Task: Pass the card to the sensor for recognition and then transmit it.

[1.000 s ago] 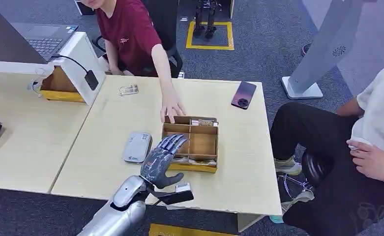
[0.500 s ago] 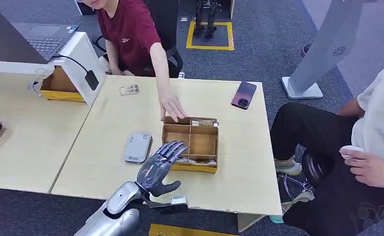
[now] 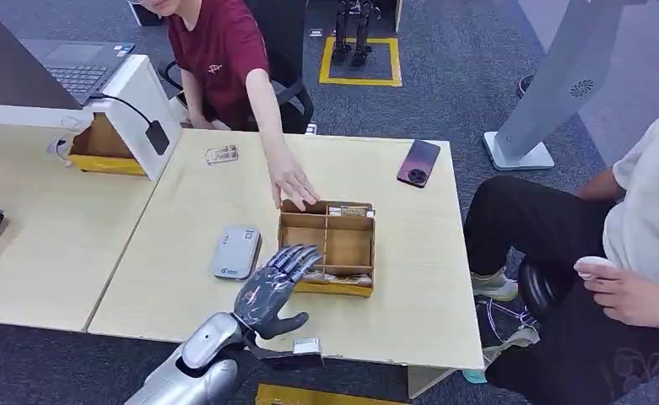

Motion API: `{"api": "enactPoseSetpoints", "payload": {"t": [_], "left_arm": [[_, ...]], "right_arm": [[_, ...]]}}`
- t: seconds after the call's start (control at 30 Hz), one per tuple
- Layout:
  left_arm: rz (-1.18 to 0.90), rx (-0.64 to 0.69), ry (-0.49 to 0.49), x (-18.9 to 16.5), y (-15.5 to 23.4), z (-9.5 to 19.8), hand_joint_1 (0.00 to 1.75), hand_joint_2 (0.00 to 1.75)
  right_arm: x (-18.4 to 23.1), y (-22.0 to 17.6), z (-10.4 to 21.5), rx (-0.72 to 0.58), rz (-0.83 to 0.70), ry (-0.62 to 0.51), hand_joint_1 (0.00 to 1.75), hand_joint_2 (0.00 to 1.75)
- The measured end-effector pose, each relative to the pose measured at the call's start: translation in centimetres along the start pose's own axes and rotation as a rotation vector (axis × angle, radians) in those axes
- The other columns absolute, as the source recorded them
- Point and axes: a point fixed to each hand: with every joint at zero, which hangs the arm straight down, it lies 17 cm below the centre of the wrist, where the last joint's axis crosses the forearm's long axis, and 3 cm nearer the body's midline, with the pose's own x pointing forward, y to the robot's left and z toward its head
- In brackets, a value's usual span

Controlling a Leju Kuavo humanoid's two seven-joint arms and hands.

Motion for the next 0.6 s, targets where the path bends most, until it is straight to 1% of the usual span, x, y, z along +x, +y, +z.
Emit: {"api": "enactPoseSetpoints", "payload": {"t": [0.2,0.3,0.43,0.6], "left_arm": [[-0.138,0.044,0.070,-2.0,1.2,-0.4,0.00,1.75],[-0.154,0.031,0.092,-3.3,1.1,-0.6,0.00,1.75],[-0.164,0.013,0.097,-3.9,0.5,-0.4,0.00,1.75],[-0.206,0.038,0.144,-5.5,1.3,-0.9,0.00,1.75]], "right_arm": [[-0.1,0.0,0.0,0.000,-0.001,0.006,0.00,1.75],[-0.1,0.0,0.0,-0.001,-0.001,0.007,0.00,1.75],[-0.2,0.0,0.0,-0.001,-0.002,0.010,0.00,1.75],[-0.2,-0.1,0.0,-0.001,0.000,0.012,0.00,1.75]]}}
